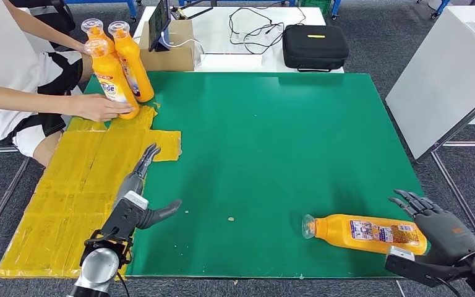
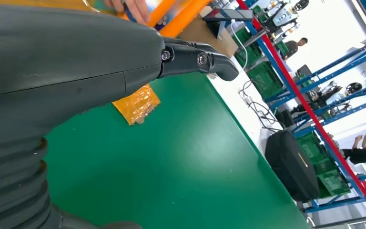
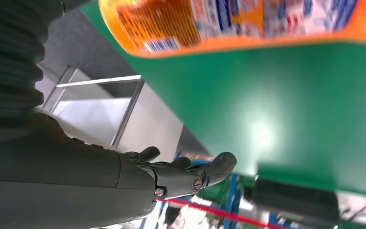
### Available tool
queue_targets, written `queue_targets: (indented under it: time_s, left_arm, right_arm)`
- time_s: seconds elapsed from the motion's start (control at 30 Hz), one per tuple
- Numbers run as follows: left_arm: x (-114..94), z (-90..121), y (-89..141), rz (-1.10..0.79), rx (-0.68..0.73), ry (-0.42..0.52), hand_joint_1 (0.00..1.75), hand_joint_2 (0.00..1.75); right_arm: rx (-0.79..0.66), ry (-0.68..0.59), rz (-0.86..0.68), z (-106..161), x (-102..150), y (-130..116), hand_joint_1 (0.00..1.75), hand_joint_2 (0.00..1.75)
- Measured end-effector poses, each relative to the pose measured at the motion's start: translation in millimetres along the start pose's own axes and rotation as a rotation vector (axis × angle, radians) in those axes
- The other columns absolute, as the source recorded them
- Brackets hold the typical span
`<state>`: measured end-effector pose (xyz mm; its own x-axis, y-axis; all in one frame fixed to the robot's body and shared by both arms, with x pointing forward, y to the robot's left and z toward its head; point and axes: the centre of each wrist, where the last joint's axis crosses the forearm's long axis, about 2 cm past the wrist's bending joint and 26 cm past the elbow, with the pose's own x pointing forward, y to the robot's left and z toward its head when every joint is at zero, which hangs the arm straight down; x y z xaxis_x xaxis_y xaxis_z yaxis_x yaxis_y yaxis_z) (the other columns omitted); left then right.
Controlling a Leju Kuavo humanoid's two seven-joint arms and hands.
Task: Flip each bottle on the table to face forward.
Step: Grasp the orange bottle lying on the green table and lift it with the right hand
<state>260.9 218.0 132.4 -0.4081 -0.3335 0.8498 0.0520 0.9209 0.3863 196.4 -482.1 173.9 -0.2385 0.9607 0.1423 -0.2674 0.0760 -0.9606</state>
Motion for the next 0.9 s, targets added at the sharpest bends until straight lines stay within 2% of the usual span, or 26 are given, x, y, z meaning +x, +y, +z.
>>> queue_targets:
  time_s: [0.2, 0.33, 0.67, 0.9]
  left_arm:
    - [0.4, -1.8, -2.8, 0.012, -0.001, -0.011, 0.00, 1.75]
    - [2.0, -3.9, -4.8, 0.016, -0.006, -0.019, 0.00, 1.75]
    - [7.1, -6.6, -11.9, 0.030, -0.029, -0.029, 0.00, 1.75]
    - [10.0, -7.4, -16.3, 0.035, -0.044, -0.024, 0.00, 1.75]
  right_arm:
    - [0.087, -0.007, 0.010, 8.3, -12.6, -4.4, 0.00, 1.75]
    - [0.116, 0.033, 0.043, 6.8, -15.1, 0.2, 0.00, 1.75]
    - [0.174, 0.114, 0.109, -10.5, -13.6, 32.4, 0.00, 1.75]
    - [0.134, 0.142, 0.137, -38.1, 3.6, 62.5, 0.00, 1.75]
